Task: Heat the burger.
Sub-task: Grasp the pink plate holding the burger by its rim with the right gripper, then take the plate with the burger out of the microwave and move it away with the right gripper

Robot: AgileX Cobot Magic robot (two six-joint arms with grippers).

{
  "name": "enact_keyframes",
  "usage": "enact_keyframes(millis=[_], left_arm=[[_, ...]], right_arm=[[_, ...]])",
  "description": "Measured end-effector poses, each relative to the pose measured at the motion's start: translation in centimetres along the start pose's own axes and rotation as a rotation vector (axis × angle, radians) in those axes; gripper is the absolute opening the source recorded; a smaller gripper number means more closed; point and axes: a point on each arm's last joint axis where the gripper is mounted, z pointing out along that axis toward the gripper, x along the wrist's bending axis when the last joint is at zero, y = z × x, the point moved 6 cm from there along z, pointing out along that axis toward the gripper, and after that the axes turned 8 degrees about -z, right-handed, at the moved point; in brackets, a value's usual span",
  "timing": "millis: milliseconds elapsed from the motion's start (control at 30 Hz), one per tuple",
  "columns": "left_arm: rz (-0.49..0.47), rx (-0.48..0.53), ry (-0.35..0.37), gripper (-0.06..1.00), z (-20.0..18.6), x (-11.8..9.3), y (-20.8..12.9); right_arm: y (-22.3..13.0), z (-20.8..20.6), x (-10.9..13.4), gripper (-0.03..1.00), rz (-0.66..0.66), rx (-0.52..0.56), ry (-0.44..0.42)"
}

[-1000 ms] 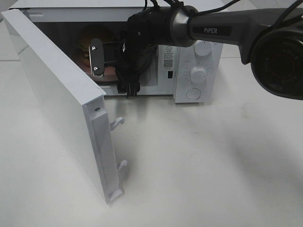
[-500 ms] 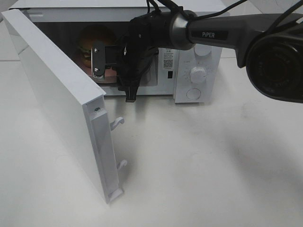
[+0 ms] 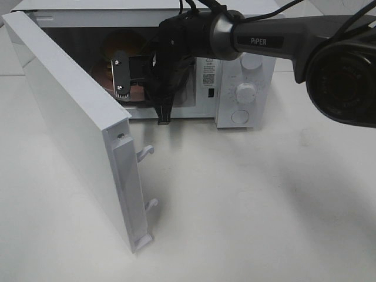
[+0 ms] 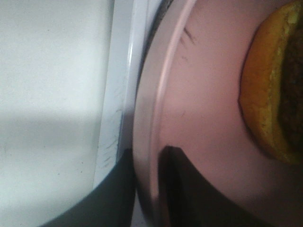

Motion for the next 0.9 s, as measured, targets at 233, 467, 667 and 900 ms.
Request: enact_keyframes(millis=[233, 467, 667, 900], left_arm=[[0.000, 0.000, 0.000, 0.99, 0.0, 0.0, 0.0], [0.000, 0.000, 0.000, 0.99, 0.0, 0.0, 0.0], [0.000, 0.000, 0.000, 0.99, 0.0, 0.0, 0.0], [0.000, 0.000, 0.000, 0.99, 0.0, 0.0, 0.0]], right_arm=[[-0.2, -0.6, -0.2, 0.17, -0.057, 0.006, 0.012], [0.2, -2.1, -0.9, 0.12, -0.076, 0.005, 0.015], [1.2, -2.8, -0.8, 0.12, -0.039, -0.027, 0.027], [0.8, -2.9, 0.4, 0.12, -0.096, -0.034, 0.016]])
